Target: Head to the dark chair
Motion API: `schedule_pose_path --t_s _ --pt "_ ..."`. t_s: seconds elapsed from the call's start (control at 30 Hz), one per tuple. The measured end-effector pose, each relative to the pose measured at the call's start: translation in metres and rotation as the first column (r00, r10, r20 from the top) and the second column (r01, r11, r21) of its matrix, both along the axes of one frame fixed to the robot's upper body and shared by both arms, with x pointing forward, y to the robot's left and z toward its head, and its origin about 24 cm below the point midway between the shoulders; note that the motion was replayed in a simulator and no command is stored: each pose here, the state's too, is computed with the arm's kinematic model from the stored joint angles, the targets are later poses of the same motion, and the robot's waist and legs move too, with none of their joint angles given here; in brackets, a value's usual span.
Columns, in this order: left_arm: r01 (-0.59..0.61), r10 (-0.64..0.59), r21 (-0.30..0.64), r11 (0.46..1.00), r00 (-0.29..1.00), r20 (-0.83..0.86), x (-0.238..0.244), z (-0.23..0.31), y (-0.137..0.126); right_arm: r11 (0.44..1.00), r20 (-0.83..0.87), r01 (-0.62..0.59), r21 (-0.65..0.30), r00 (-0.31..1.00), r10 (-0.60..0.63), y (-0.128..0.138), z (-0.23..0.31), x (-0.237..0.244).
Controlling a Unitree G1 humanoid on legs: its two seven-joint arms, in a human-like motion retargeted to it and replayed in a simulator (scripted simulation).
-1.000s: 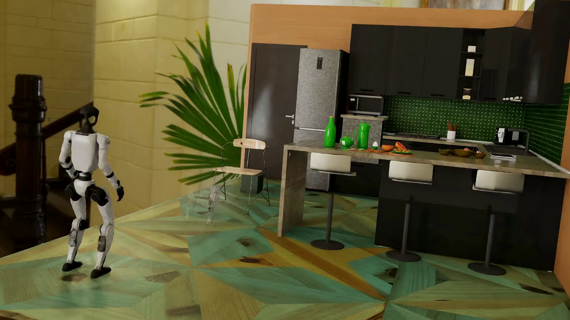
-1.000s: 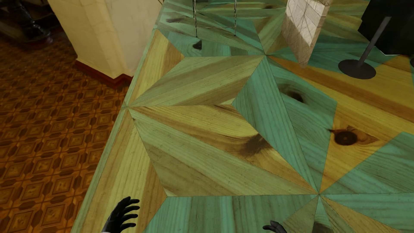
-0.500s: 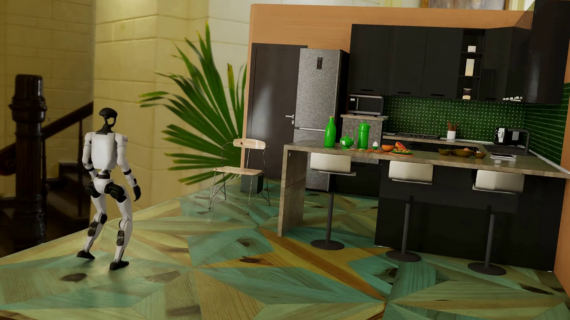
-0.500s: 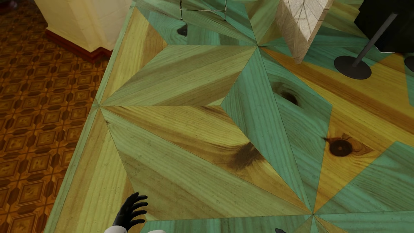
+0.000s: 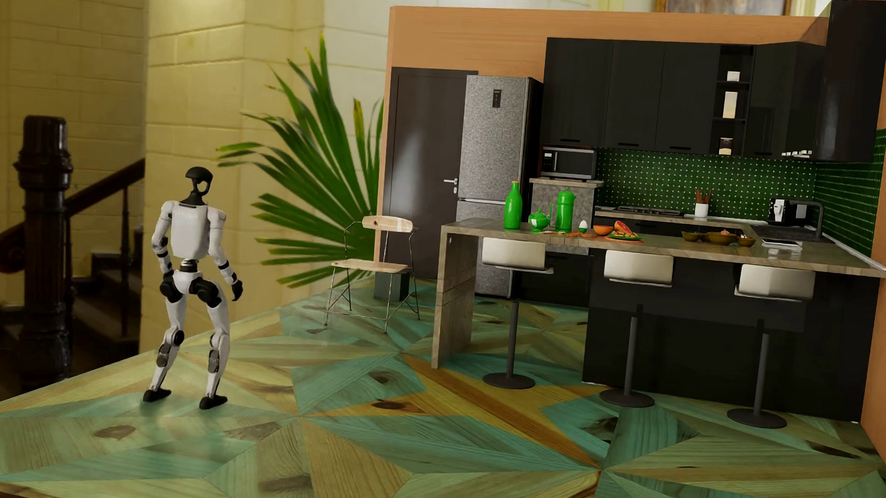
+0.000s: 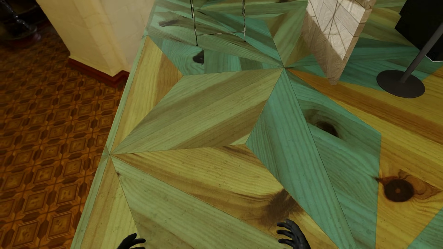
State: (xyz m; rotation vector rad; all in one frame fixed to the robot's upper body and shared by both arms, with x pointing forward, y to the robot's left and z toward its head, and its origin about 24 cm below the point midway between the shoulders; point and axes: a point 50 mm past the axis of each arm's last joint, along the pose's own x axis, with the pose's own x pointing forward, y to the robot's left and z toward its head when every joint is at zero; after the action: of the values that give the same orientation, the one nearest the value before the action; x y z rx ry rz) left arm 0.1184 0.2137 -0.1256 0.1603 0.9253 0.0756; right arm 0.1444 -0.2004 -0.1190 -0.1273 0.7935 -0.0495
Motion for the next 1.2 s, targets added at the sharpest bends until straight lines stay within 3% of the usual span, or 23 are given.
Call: schedule_pose_path --t_s 0.07,0.13,0.17,0.23,0.33,0.4,0.47,0.57,0.67,0.77,0.83,0.87,0.93,0.97,1.03,1.07,1.13,1.2 --pt "0.0 0.0 -0.001 1.0 0.999 0.043 0.026 0.008 -0.005 0.999 0.042 -0.027 0.021 0.999 0.026 0.003 0.004 0.003" --pt "-0.031 0.039 -0.048 0.998 0.983 0.179 0.056 0.023 -0.02 1.0 -0.024 -0.016 -0.002 1.0 0.016 -0.004 -0.004 -0.023" --pt "-0.039 0.049 -0.051 0.998 0.976 0.211 0.054 0.023 -0.017 0.999 -0.066 0.027 -0.019 0.997 -0.028 -0.01 -0.008 -0.036" --pt "-0.057 0.057 -0.004 0.998 0.977 0.205 0.036 0.019 0.007 0.995 -0.008 0.098 -0.016 0.995 -0.098 0.0 0.0 -0.013" --pt "-0.051 0.038 0.091 0.995 0.989 0.145 0.019 0.014 0.026 0.999 -0.008 0.031 -0.034 0.999 -0.032 0.003 0.006 0.011" --pt "-0.05 0.036 0.081 0.995 0.985 0.166 0.032 0.016 0.009 1.0 -0.102 0.003 0.001 0.995 -0.003 0.002 -0.002 -0.011" --pt "0.007 -0.006 -0.007 1.0 0.979 0.205 0.06 0.022 -0.029 0.995 -0.255 -0.045 -0.087 0.967 0.022 -0.029 -0.015 -0.045" --pt "0.036 -0.032 -0.034 0.999 0.993 0.109 0.018 0.007 -0.008 0.999 -0.153 0.02 -0.043 0.988 -0.027 -0.008 -0.01 -0.032" --pt "-0.018 0.017 0.031 0.999 0.998 0.056 0.0 0.007 0.027 0.997 0.065 0.022 0.08 0.998 -0.028 0.015 0.01 0.022" --pt "-0.108 0.1 0.034 0.994 0.978 0.185 0.036 0.019 0.016 0.992 0.031 0.022 0.123 0.999 -0.026 0.01 0.004 0.003" --pt "-0.082 0.088 -0.031 0.996 0.96 0.265 0.062 0.026 -0.02 1.0 -0.136 0.008 0.027 0.991 -0.004 -0.013 -0.013 -0.038" --pt "-0.035 0.043 -0.039 0.999 0.969 0.243 0.057 0.024 -0.029 1.0 -0.199 -0.029 -0.01 0.98 0.027 -0.009 -0.019 -0.051" --pt "-0.095 0.105 -0.069 0.993 0.982 0.155 0.036 0.013 -0.012 0.997 -0.146 0.039 -0.069 0.988 -0.049 -0.007 -0.012 -0.035" --pt "-0.075 0.079 -0.036 0.997 0.99 0.115 0.028 0.01 0.005 0.994 -0.035 0.083 -0.068 0.996 -0.085 0.0 0.003 -0.005" --pt "-0.049 0.044 0.038 0.998 0.992 0.118 0.026 0.014 0.027 0.996 -0.037 0.003 -0.085 0.999 -0.006 0.005 0.001 0.006" --pt "-0.046 0.038 0.062 0.997 0.991 0.128 0.02 0.012 0.03 0.999 -0.047 0.02 -0.042 0.999 -0.022 0.006 0.0 0.0" --pt "0.018 -0.024 0.035 0.999 0.981 0.19 0.038 0.019 0.001 1.0 -0.069 -0.008 0.007 0.998 0.008 0.0 0.001 -0.007" --pt "0.107 -0.104 -0.005 0.994 0.975 0.198 0.061 0.023 -0.031 0.997 -0.171 -0.078 -0.023 0.983 0.073 -0.014 -0.01 -0.023"
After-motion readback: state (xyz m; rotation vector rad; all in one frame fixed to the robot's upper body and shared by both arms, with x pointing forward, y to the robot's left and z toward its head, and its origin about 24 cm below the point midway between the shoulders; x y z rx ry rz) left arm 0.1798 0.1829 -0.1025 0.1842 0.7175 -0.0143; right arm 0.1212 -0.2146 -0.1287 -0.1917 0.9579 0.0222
